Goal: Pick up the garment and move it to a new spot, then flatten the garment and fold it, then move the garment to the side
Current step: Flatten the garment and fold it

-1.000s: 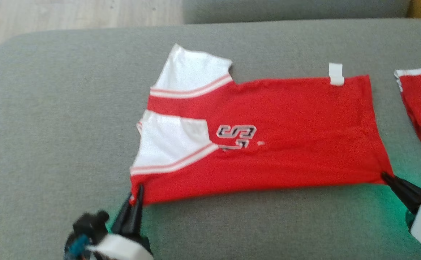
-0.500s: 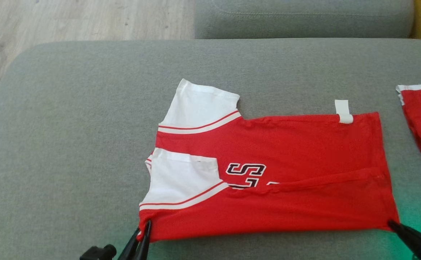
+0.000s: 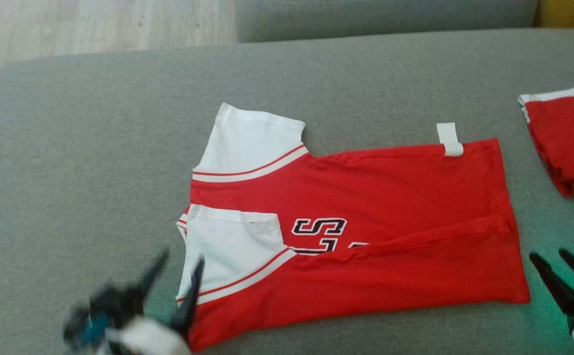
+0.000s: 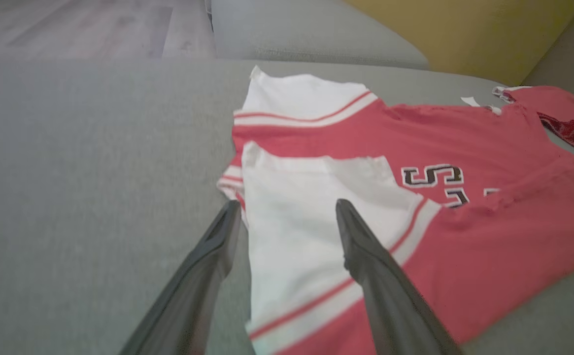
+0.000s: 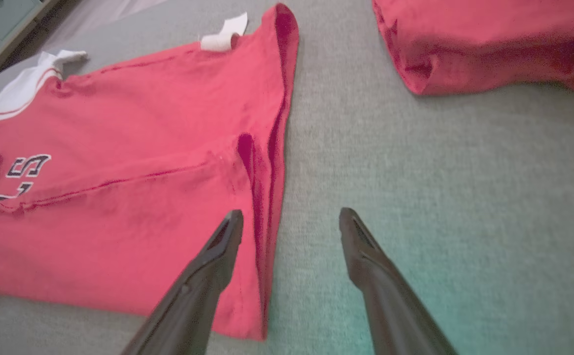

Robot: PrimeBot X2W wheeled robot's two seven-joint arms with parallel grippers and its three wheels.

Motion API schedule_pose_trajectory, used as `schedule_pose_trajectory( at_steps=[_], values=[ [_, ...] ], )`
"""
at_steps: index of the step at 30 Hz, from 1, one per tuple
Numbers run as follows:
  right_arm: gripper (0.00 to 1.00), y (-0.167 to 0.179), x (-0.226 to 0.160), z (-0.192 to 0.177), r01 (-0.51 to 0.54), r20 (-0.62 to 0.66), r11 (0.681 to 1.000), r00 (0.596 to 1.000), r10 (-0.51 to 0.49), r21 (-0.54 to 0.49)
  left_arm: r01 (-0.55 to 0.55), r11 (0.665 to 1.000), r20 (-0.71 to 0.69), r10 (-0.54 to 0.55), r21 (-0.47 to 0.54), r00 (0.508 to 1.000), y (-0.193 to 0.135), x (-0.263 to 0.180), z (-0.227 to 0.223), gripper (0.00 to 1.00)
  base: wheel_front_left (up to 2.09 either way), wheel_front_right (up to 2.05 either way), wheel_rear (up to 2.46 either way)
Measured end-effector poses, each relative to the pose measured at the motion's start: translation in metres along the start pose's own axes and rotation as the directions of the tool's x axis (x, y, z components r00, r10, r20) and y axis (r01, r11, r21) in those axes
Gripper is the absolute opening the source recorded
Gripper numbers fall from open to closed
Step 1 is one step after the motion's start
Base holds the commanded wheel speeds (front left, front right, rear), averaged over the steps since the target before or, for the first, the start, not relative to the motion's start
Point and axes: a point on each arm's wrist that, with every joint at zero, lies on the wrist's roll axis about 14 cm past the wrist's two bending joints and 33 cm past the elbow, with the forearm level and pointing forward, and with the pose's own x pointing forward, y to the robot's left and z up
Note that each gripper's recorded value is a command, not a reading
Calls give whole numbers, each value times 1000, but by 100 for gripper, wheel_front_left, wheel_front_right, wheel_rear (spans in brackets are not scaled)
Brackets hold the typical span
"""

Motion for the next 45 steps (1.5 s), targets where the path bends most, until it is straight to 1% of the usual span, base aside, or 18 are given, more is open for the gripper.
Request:
schedule_pose_trajectory(
  at_steps=[3,5,8,10,13,15,17,21,25,28,31,32,33,34,35,38,41,45],
  values=[
    [100,3,9,15,-10,50,1000,999,10,0,44,994,62,-50,103,997,7,30,50,100,0,0,0],
    [100,8,17,22,-26,70,1000,997,27,-9,87,982,89,-102,165,991,6,53,85,100,0,0,0],
    [100,12,28,32,-44,90,999,995,45,-20,156,962,66,-174,224,982,2,87,120,100,0,0,0],
    [100,13,35,37,-48,98,999,994,50,-26,179,956,16,-187,231,982,5,109,130,100,0,0,0],
    [100,12,42,41,-45,104,999,993,47,-20,197,956,-101,-179,218,979,12,141,126,100,0,0,0],
    [100,8,44,39,-32,98,999,995,34,-15,210,955,-200,-168,211,965,18,159,115,100,0,0,0],
    [100,2,45,35,-15,88,1000,996,16,-10,215,956,-268,-157,200,950,22,175,105,100,0,0,0],
    [100,-7,43,28,23,78,1000,997,-24,17,213,965,-359,-146,155,922,29,202,91,100,0,0,0],
    [100,-16,41,22,59,70,997,996,-62,39,209,964,-444,-117,165,888,38,220,67,100,0,0,0],
    [100,-22,39,19,82,68,995,994,-85,52,213,961,-506,-97,177,857,44,225,45,100,0,0,0],
    [100,-24,38,19,93,74,994,992,-97,58,223,954,-514,-92,198,853,46,229,47,100,0,0,0],
    [100,-25,38,19,97,76,994,992,-101,60,226,954,-520,-94,198,849,45,230,47,89,0,0,0],
    [100,-25,38,20,99,79,993,992,-103,60,230,954,-522,-99,192,847,44,230,47,55,0,0,0],
    [100,-26,38,21,99,83,993,991,-104,58,233,954,-524,-105,186,845,43,229,47,25,0,0,0],
    [100,-26,38,22,99,84,994,991,-103,54,238,954,-527,-111,180,843,41,228,46,0,0,0,0],
    [100,-24,40,27,92,92,994,991,-97,52,259,949,-522,-132,178,843,36,224,48,0,0,0,0],
    [100,-18,45,37,66,103,997,992,-71,48,273,938,-482,-143,212,865,34,221,56,0,0,0,0],
    [100,0,61,67,-6,125,998,992,-1,61,294,923,-408,-176,247,896,26,218,70,0,0,0,0]
  ],
)
